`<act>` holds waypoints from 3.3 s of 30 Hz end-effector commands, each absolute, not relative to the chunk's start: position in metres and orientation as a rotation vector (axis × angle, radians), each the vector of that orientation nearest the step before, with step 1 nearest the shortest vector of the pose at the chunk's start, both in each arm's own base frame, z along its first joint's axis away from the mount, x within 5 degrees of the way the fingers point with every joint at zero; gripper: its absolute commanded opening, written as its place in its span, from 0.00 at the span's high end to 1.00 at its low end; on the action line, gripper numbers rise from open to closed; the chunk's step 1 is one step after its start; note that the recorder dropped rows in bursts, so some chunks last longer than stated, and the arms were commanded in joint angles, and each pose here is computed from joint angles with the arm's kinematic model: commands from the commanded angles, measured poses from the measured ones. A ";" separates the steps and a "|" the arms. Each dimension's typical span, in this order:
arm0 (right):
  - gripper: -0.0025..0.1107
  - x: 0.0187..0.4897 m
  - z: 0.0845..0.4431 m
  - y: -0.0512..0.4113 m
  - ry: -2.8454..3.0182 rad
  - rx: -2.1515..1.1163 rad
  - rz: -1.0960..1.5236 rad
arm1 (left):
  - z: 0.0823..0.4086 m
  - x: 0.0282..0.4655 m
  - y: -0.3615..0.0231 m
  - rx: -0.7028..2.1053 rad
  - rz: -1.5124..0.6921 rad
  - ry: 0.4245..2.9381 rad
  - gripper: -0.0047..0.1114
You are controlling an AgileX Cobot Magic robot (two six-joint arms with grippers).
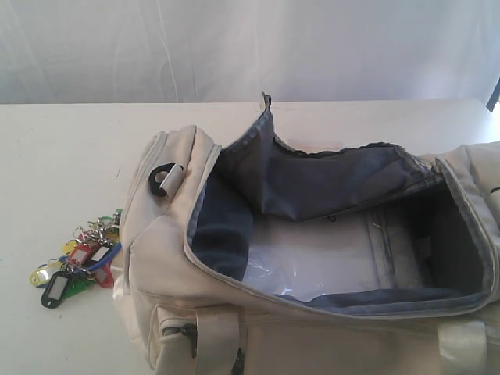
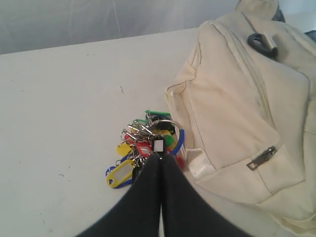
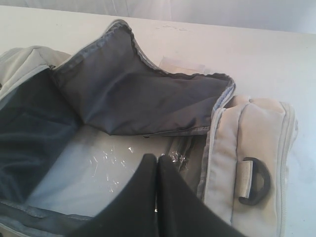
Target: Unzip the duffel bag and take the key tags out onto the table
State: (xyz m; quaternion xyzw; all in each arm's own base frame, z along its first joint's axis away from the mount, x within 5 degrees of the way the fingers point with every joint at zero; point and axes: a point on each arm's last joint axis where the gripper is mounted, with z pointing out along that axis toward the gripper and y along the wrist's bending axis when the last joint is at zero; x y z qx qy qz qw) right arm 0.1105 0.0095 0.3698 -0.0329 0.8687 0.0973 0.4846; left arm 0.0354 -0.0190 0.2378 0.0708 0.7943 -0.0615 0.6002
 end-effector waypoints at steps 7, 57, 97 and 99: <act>0.98 0.109 0.369 0.009 2.109 -0.072 0.234 | 0.183 0.052 -0.009 -0.024 -0.131 1.856 0.96; 0.98 0.109 0.369 0.009 2.108 -0.071 0.234 | 0.167 0.052 -0.002 0.051 0.023 1.927 0.96; 0.98 0.037 0.353 0.012 1.955 -0.148 -0.103 | 0.167 0.052 -0.002 -0.045 -0.045 1.928 0.96; 0.98 0.033 0.337 0.009 1.982 -0.152 -0.166 | 0.167 0.052 -0.002 -0.045 -0.045 1.928 0.96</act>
